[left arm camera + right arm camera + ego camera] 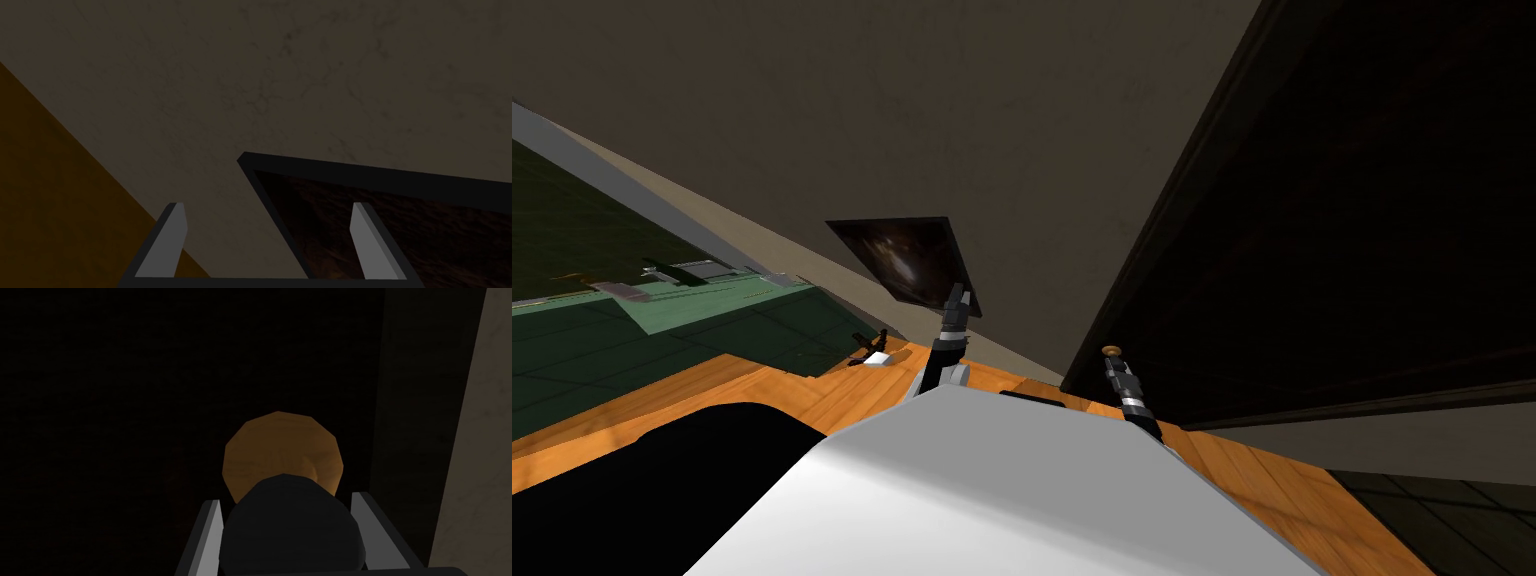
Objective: Pull the door open
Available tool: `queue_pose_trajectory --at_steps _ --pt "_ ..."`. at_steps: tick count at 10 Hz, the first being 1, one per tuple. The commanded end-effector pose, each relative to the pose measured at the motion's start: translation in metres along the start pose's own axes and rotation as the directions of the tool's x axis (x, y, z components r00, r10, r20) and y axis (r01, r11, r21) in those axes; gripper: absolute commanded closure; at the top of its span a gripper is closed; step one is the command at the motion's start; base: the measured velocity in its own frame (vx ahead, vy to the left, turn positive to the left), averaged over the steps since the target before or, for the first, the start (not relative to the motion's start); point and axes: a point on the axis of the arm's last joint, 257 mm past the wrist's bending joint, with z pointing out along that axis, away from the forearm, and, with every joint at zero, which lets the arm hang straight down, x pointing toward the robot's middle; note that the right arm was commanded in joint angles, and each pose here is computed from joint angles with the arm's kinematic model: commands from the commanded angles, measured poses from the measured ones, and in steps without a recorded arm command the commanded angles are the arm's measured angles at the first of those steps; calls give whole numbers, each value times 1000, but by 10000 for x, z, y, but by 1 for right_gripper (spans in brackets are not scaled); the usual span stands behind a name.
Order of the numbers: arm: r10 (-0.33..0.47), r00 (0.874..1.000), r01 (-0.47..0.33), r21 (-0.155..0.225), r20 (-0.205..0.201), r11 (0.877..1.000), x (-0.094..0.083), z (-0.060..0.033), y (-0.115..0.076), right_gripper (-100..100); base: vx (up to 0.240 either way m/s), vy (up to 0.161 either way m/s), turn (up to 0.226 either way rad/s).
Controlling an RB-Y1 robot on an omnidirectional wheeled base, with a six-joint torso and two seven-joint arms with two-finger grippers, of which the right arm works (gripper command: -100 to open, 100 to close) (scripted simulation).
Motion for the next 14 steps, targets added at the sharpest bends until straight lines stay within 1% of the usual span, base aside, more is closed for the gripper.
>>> queue_pose_trajectory --at_steps 1,5,7,8,10,12,14 --pt "39 999 -39 2 3 999 -8 6 6 100 -39 -17 41" --pt "115 993 -115 6 8 993 -18 15 9 100 -35 -9 29" --pt "159 987 -159 9 10 987 -23 20 10 100 -38 -11 33" --pt "186 982 -186 10 12 982 -26 23 11 100 -40 -16 37" --pt "241 970 -242 12 16 970 -33 30 13 100 -47 -13 38" --pt "297 955 -297 14 20 955 -39 36 15 100 -44 -17 51" --pt "361 932 -361 16 25 932 -46 44 18 100 -42 -18 41"
